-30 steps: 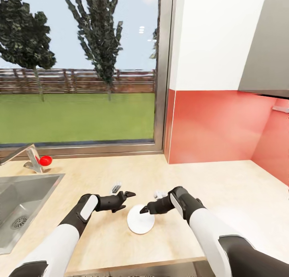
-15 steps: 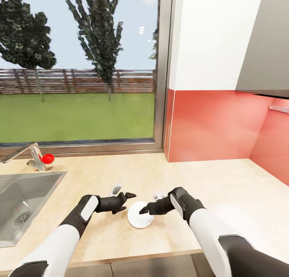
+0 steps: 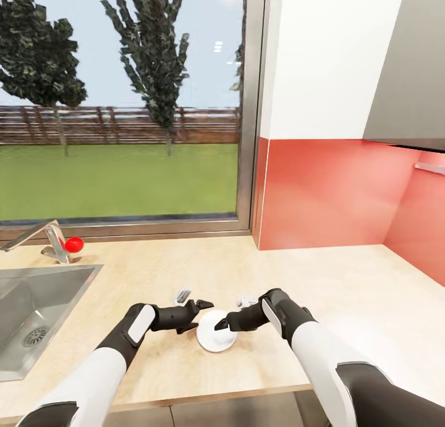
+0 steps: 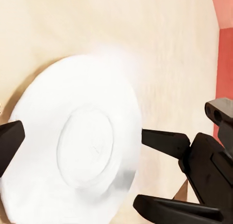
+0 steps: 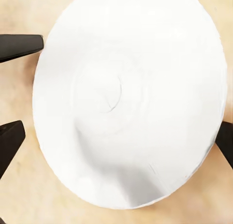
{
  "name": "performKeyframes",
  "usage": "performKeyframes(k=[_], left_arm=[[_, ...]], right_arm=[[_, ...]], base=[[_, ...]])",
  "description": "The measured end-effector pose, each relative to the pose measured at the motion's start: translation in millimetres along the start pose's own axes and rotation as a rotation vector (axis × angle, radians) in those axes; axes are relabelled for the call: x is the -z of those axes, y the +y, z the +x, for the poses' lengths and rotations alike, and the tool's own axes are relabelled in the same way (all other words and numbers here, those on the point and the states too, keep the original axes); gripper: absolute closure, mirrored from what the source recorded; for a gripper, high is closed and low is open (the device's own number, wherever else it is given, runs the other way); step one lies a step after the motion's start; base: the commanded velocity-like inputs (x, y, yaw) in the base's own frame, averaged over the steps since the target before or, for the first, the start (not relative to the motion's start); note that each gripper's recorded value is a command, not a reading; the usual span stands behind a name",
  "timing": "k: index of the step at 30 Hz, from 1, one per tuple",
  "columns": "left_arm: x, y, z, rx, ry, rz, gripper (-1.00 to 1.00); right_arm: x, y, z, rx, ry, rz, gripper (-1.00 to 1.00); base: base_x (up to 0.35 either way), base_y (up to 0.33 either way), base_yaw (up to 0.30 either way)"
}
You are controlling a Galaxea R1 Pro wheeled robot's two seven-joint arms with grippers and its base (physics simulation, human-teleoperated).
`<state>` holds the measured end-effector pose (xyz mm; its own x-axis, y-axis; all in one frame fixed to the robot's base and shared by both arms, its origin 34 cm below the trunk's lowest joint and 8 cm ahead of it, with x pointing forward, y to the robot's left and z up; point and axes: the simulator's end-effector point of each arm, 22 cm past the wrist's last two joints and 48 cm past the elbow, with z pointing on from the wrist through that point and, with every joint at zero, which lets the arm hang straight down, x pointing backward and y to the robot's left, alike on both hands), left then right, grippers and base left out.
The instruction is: Set up a coffee station on the kitchen countertop: keep the coffee maker on the countertop, move the bottle of coffee from the kitchen shelf to the counter next to the coffee maker, place a paper coffee filter on top of the coffee maker, put the saucer next to the coffee maker with the coffee cup on the saucer, and place the electric kettle next to the coffee maker.
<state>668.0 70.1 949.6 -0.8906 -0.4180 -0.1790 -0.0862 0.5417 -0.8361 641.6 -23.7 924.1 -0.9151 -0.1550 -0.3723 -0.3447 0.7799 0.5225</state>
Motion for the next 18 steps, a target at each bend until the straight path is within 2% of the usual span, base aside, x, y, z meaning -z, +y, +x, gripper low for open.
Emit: performKeyframes(k=[9, 18], left_arm=[[-2.0, -2.0, 2.0, -0.001, 0.003, 0.003, -1.00], [-1.9, -7.1, 0.3, 0.017, -0.004, 0.025, -1.00]], right_arm=[[0.0, -0.1, 0.0, 0.000, 0.000, 0.001, -1.00], [0.0, 0.0, 0.0, 0.000, 0.000, 0.000, -1.00]], base=[[0.000, 0.000, 0.000], [0.000, 0.000, 0.000]])
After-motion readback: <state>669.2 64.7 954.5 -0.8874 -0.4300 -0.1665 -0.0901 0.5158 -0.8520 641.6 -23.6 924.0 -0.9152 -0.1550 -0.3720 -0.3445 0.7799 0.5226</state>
